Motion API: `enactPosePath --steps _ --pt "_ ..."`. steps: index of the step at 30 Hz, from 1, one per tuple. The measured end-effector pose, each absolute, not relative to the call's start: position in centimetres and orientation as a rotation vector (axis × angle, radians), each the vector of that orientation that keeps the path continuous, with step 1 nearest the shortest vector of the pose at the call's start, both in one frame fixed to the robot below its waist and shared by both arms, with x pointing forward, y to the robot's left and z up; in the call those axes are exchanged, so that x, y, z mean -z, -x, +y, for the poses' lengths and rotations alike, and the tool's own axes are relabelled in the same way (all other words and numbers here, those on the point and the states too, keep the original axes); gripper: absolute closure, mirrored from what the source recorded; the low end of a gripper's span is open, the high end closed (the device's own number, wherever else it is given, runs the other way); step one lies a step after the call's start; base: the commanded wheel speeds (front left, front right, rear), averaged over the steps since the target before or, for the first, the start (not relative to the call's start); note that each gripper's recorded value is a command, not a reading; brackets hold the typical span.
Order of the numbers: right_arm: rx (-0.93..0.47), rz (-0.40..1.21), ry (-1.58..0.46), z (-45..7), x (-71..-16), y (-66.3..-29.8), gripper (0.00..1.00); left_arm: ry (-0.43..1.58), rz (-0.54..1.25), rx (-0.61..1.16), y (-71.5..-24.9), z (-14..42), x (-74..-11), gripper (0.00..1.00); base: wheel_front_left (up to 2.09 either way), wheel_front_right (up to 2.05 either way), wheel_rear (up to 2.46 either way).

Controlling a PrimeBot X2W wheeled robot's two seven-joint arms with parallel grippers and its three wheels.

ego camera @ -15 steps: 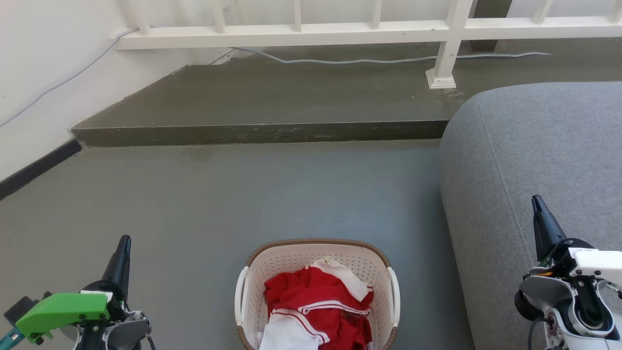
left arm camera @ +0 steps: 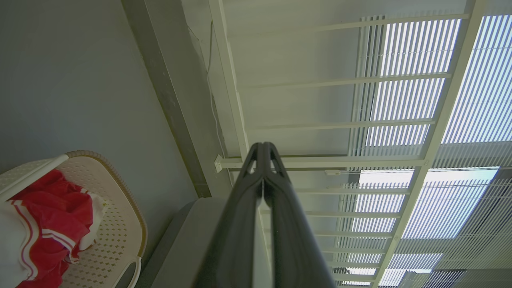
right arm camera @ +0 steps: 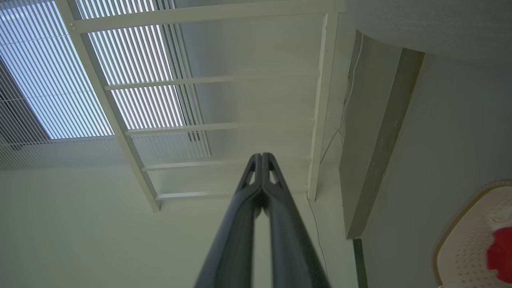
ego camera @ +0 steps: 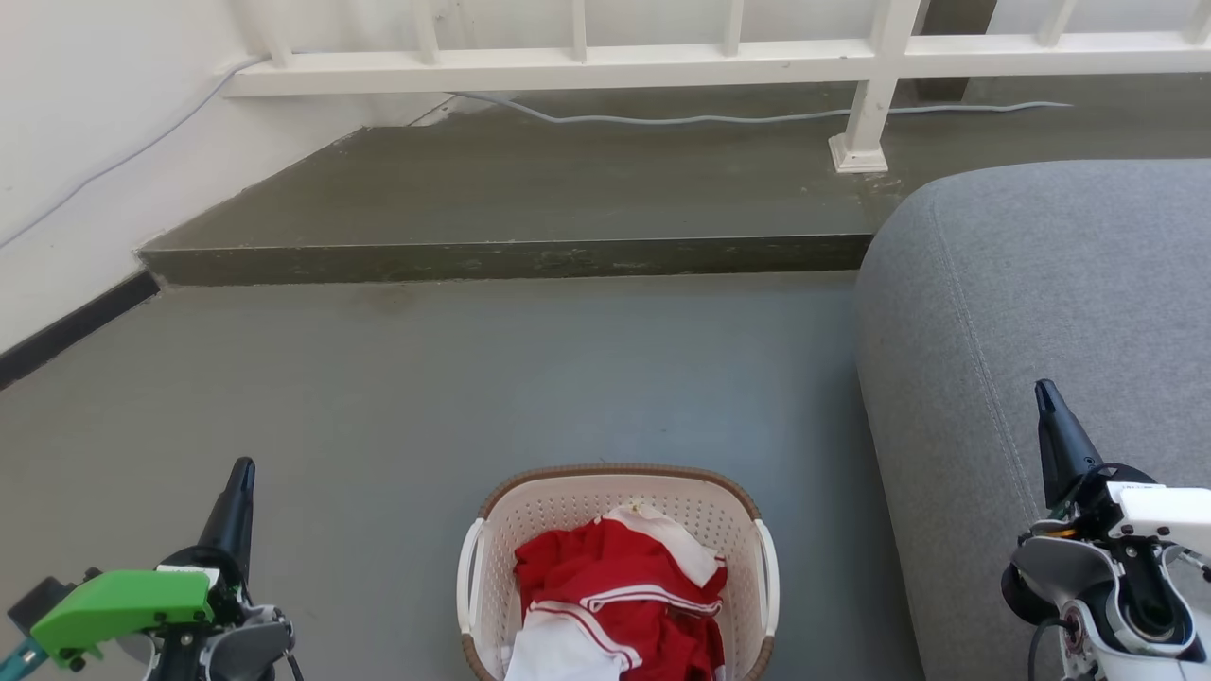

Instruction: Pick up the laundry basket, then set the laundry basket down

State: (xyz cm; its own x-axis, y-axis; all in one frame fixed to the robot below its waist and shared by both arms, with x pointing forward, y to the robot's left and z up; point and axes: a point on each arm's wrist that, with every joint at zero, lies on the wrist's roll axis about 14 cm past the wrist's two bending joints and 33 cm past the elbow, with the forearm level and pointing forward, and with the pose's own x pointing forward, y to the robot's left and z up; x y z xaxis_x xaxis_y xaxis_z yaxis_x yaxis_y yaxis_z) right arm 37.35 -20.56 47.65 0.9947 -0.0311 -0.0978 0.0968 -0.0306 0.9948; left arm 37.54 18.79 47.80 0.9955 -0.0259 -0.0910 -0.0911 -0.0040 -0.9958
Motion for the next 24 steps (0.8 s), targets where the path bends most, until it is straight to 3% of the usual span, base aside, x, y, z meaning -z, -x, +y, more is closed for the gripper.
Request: enactPosePath --steps 1,7,24 --pt "0.104 0.053 -1.599 -20.5 -47.6 -37.3 0.0 1.575 0.094 -0.053 -37.5 18.8 -47.7 0.0 0.0 0.0 0.0" --pt "0.185 0.129 -1.625 -19.8 -44.4 -35.5 0.0 1.599 0.162 -0.11 -36.3 17.9 -45.2 0.0 0.0 0.0 0.0" --pt "0.16 0.097 -1.585 -19.4 -45.6 -36.0 0.0 1.552 0.133 -0.109 -36.6 17.9 -45.7 0.0 0.0 0.0 0.0"
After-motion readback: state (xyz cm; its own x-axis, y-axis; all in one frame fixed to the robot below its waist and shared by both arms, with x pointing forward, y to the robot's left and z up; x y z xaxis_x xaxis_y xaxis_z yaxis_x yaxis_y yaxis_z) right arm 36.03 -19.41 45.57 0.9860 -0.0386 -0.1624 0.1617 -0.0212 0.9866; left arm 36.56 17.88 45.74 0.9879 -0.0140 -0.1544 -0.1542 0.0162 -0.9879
